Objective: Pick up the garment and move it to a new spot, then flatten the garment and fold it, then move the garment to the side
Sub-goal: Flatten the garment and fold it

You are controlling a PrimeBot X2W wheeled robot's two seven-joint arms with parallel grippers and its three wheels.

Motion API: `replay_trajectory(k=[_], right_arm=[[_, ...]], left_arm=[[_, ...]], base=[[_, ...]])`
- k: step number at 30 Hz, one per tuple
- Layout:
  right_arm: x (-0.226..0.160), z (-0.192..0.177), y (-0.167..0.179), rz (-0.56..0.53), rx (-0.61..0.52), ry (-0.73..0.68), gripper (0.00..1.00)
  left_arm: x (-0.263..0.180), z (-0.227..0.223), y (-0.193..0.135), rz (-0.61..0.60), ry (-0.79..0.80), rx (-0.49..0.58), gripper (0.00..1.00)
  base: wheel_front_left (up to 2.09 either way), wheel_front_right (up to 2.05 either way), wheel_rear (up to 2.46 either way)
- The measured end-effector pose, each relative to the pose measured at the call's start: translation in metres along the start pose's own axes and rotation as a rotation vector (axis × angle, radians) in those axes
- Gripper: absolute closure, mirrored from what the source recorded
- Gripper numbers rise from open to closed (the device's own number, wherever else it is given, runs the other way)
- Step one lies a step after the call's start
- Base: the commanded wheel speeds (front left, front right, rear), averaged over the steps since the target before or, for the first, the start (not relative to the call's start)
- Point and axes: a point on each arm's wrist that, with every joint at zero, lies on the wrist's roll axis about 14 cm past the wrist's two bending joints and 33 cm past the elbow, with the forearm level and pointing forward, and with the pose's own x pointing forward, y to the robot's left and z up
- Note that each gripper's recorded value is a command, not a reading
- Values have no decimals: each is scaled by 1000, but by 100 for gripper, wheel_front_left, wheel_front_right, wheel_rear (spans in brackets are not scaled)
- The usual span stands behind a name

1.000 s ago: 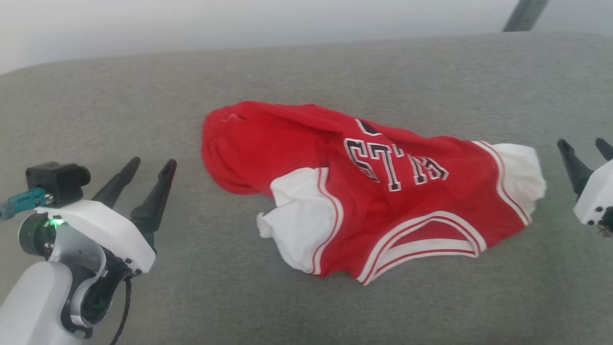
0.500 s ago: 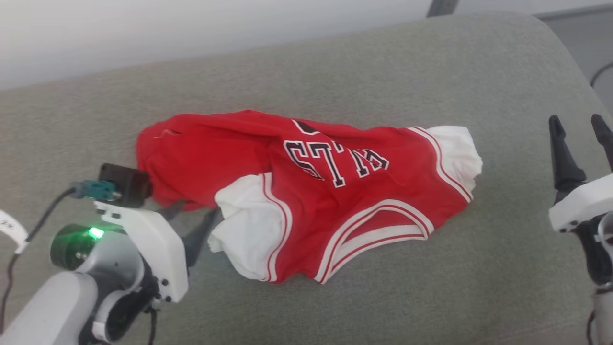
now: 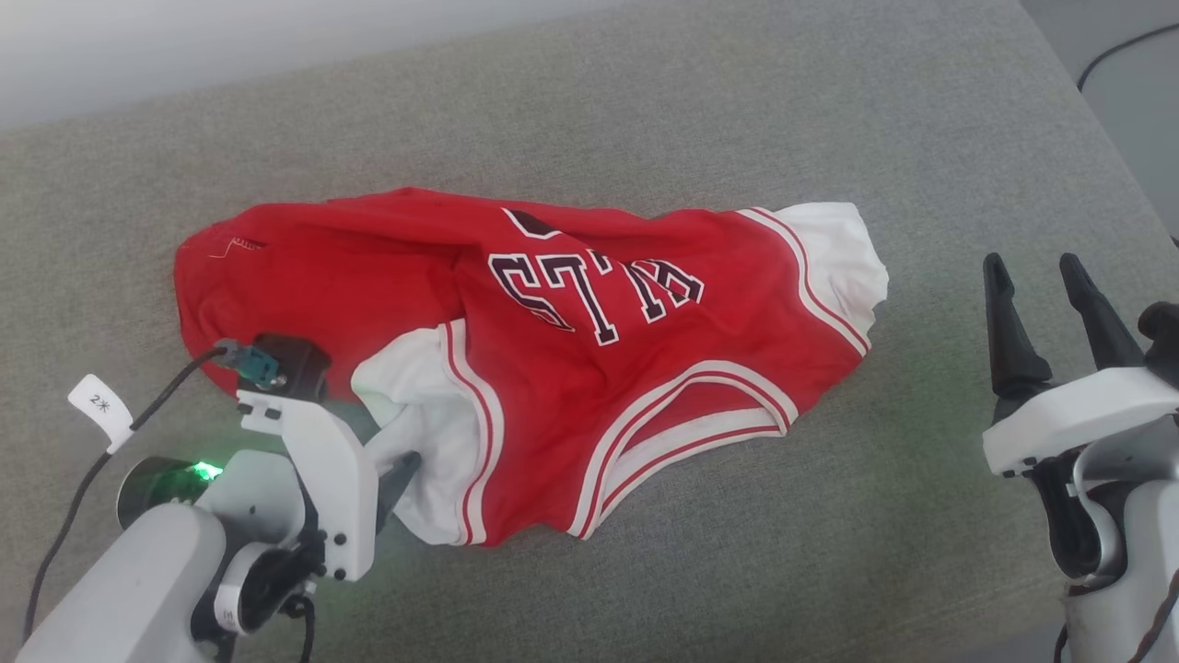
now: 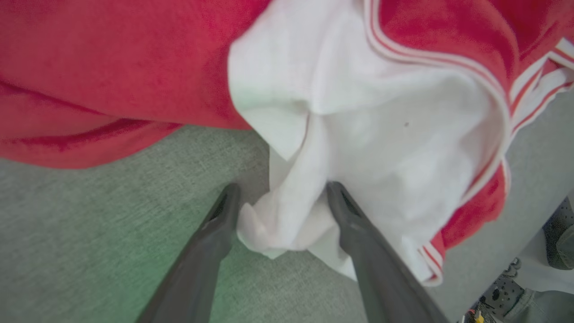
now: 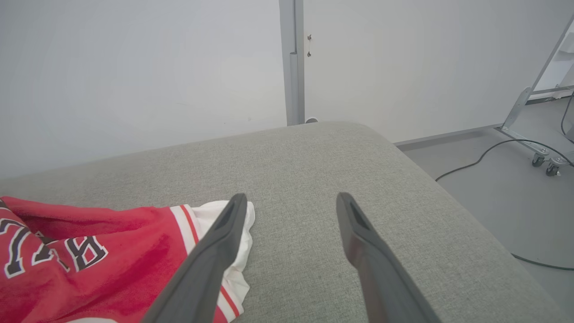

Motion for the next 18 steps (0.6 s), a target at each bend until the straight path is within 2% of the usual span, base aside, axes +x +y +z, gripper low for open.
replay_trajectory(k=[4, 5, 6, 11, 14, 18], right_arm=[[3, -2, 2, 5, -3, 7, 0], [4, -3, 3, 7, -4, 9, 0], [4, -4, 3, 9, -4, 12, 0], [9, 0, 7, 20, -7, 1, 0], [12, 2, 9, 27, -10, -7, 0], [13, 3, 12, 38, -15, -10, 0]], left_arm=[[11, -4, 5, 12, 37, 6, 0], [13, -4, 5, 10, 43, 9, 8], [14, -5, 4, 4, 49, 18, 99], [15, -2, 10, 20, 38, 41, 100], [9, 1, 15, 34, 13, 18, 100], [-13, 15, 38, 100, -68, -28, 100]], base=[[0, 0, 0], [0, 0, 0], [0, 0, 0], [0, 0, 0], [0, 0, 0], [0, 0, 0]])
